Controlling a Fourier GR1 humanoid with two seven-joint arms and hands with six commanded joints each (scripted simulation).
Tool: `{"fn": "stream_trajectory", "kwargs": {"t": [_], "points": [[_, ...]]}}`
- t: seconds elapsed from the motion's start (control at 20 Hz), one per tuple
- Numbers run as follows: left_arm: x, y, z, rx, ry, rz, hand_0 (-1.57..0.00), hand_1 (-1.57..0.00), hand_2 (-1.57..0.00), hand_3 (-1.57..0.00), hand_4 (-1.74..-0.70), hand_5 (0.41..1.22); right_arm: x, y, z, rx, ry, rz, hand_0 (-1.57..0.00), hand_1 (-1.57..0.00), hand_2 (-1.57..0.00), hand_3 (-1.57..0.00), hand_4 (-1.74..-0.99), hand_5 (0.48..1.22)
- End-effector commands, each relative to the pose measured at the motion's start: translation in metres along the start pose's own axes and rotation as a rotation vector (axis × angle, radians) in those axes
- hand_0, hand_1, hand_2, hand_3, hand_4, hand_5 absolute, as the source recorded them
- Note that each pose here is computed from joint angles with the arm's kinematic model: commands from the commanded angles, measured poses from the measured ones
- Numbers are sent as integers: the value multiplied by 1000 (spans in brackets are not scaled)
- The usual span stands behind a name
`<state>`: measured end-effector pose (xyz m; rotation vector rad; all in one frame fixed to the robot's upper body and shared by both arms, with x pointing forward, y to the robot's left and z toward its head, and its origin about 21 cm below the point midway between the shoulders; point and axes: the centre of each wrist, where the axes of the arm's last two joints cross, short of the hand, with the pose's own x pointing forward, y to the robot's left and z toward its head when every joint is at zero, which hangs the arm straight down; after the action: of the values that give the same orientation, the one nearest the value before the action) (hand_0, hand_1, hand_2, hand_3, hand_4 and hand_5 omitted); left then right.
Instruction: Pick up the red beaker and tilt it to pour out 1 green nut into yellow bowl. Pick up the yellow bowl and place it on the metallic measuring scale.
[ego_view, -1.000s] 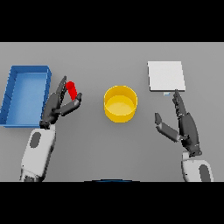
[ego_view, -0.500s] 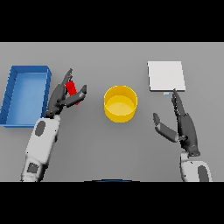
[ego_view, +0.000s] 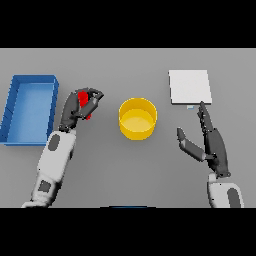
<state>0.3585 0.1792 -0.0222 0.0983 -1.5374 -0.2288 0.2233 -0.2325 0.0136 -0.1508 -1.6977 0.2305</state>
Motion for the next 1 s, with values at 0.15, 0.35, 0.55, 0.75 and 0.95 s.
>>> {"fn": "stream_trajectory", "kwargs": {"t": [0.15, 0.35, 0.55, 0.75, 0.95], "points": [[0, -1, -1, 18, -20, 13, -1384, -1388, -1391, -1390, -1553, 1129, -1, 2, -2, 11, -10, -12, 1, 1, 1, 1, -1303, 682], [10, 0, -3, 31, -73, 25, -1495, -1496, -1497, -1497, -1664, 1108, -3, 7, -5, 24, -23, 17, 1, 1, 1, 1, -1274, 674], [33, 6, -2, 46, -151, -17, -1540, -1540, -1541, -1541, -1709, 1097, 0, 6, -3, 23, -37, 24, 1, 1, 1, 1, -1255, 672], [68, 5, -5, -34, -183, -212, -1558, -1558, -1559, -1559, -1728, 1113, 1, 6, -4, 13, -42, 53, 1, 1, 1, 1, -1247, 685], [84, 0, -10, -143, -184, -429, -1563, -1563, -1563, -1563, -1733, 1117, 5, 8, -1, 26, -43, 57, 1, 1, 1, 1, -1243, 696]]}}
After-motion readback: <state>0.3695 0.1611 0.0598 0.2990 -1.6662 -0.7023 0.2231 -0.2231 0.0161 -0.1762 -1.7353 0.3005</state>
